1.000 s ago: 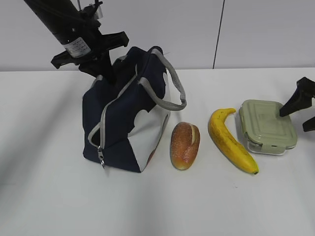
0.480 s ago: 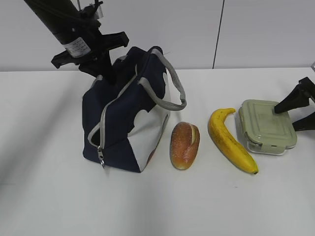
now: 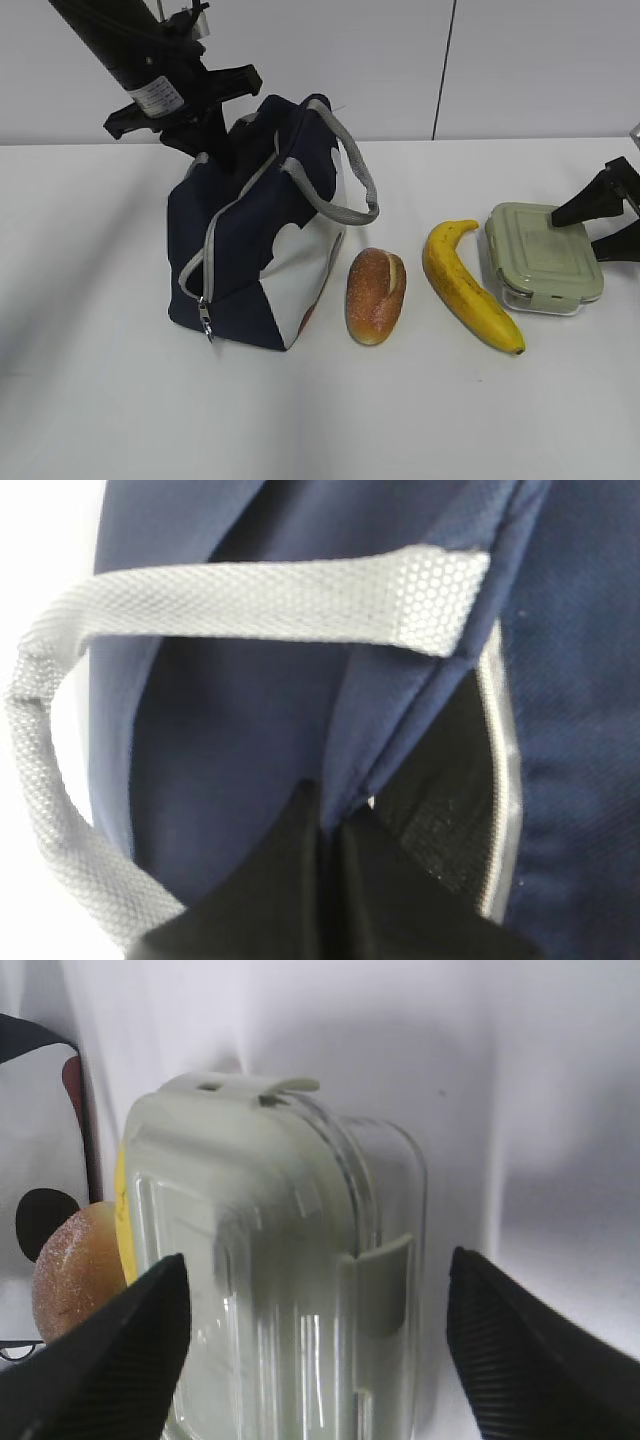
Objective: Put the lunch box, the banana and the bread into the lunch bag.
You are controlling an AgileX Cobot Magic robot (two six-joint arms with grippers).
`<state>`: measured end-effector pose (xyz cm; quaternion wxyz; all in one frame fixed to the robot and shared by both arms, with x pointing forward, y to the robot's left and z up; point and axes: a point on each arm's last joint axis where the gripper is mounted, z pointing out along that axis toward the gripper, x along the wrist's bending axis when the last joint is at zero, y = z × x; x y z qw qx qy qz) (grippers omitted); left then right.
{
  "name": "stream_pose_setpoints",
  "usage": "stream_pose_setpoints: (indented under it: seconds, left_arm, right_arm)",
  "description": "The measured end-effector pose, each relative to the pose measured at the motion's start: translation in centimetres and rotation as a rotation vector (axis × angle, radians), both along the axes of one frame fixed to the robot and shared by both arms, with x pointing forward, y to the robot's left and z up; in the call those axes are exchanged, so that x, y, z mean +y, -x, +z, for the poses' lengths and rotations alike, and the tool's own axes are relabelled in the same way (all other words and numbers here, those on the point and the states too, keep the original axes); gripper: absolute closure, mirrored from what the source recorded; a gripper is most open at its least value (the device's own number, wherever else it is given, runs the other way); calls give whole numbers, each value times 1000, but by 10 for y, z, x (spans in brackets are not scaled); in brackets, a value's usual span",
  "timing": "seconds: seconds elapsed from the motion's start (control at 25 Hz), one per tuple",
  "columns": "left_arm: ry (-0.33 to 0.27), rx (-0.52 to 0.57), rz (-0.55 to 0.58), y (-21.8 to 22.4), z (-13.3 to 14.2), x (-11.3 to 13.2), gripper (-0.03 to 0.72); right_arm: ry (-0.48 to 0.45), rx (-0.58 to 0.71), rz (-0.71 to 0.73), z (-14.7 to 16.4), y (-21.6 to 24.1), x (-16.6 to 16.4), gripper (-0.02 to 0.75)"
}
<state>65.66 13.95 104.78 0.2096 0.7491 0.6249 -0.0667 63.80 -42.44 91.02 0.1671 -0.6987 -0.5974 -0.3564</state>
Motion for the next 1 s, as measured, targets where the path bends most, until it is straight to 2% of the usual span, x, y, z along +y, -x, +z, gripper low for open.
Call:
stream_pose_setpoints:
  seconds: [0.6,0.88,1.0]
  left_arm:
    - [-1,-1,0,0,0,0,691]
    - [0,-2,0,0,1,0,691]
    - [-1,-2,0,0,1,0,691]
  right_arm:
    - [-24,21,41,-12,8,13,161]
    - [-57,15,35,-10,7,15,332]
    - [-70,10,24,-9,6,15,354]
